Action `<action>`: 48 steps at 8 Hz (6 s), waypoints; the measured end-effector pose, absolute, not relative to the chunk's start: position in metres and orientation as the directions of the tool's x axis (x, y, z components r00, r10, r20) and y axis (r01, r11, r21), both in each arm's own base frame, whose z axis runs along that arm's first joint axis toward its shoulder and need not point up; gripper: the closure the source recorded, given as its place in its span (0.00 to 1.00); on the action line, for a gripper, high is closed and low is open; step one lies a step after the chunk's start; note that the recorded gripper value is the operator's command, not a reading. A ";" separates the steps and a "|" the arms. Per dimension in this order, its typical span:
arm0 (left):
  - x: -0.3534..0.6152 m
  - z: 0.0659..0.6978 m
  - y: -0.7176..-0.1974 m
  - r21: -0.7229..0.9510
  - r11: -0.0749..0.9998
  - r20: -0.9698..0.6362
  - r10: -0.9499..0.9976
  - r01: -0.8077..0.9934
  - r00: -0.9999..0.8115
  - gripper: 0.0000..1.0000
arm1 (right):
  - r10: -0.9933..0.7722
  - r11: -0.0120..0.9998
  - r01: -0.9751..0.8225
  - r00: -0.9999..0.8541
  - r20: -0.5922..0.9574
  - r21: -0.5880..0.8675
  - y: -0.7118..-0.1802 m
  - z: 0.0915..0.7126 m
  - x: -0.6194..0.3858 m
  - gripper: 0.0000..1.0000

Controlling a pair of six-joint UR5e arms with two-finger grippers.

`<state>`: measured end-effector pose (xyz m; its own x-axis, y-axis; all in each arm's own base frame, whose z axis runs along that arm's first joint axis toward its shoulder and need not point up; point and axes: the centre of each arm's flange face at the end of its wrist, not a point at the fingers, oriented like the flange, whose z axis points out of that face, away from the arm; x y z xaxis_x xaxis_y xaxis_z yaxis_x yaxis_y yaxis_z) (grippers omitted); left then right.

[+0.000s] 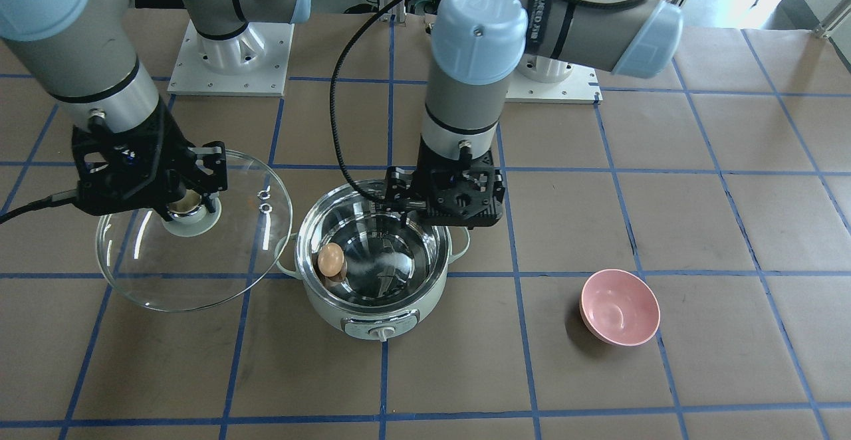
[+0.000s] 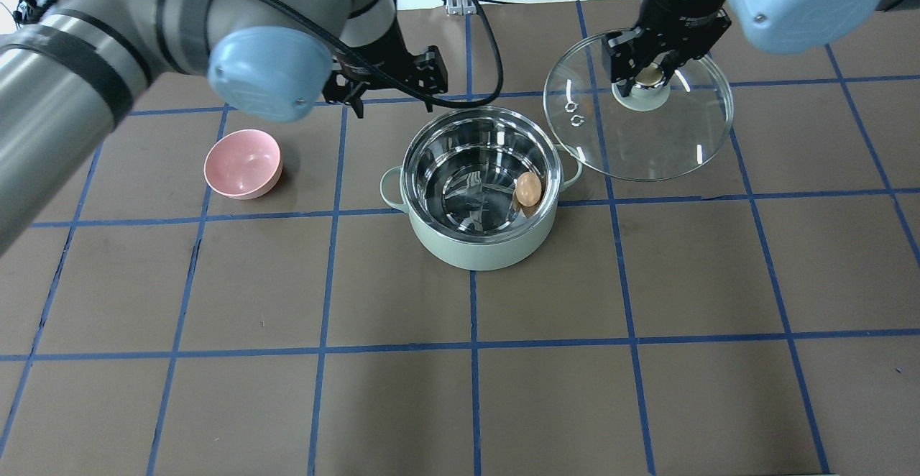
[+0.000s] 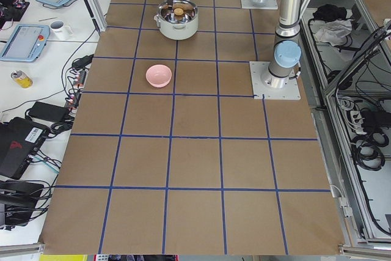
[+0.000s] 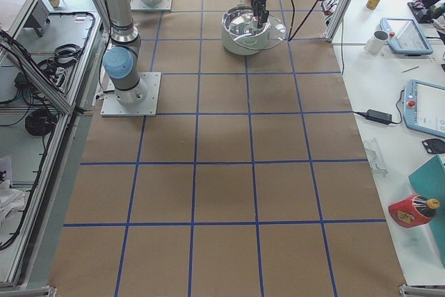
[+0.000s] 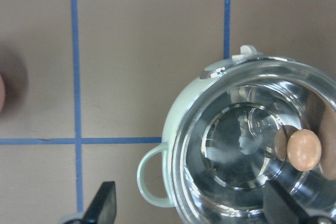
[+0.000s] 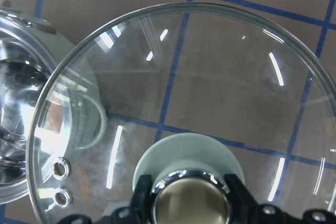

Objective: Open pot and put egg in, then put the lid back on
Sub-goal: 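Raise the left gripper away while the right gripper carries the lid over the pot, then lower the glass lid onto the pot with the right gripper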

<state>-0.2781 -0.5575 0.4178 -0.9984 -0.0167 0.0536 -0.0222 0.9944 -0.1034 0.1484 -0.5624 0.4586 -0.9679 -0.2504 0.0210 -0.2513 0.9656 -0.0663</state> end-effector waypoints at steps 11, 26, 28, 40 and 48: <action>-0.129 0.516 -0.518 -0.087 0.996 -0.027 -0.006 -0.003 -1.000 0.00 | -0.140 0.986 -0.136 -0.989 -0.045 -0.092 -0.536 0.370 0.362 1.00; -0.140 0.513 -0.514 -0.082 0.997 -0.020 -0.009 -0.007 -1.000 0.00 | -0.141 0.988 -0.139 -0.990 -0.026 -0.061 -0.544 0.351 0.346 1.00; -0.140 0.513 -0.514 -0.082 0.997 -0.020 -0.009 -0.007 -1.000 0.00 | -0.138 0.989 -0.136 -0.990 -0.031 -0.057 -0.545 0.349 0.346 1.00; -0.140 0.512 -0.514 -0.082 0.997 -0.020 -0.009 -0.007 -1.000 0.00 | -0.146 0.988 -0.145 -0.989 -0.024 -0.046 -0.546 0.346 0.344 1.00; -0.140 0.514 -0.512 -0.084 0.996 -0.020 -0.009 -0.007 -1.000 0.00 | -0.143 0.989 -0.142 -0.989 -0.023 -0.045 -0.546 0.345 0.343 0.00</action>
<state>-0.1399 -0.5121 0.5138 -0.9998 -0.0086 -0.0199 -0.0069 0.9964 -0.0844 0.3430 -0.5461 0.3454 -0.9894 -0.1430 -0.0230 -0.1419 0.9888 -0.0454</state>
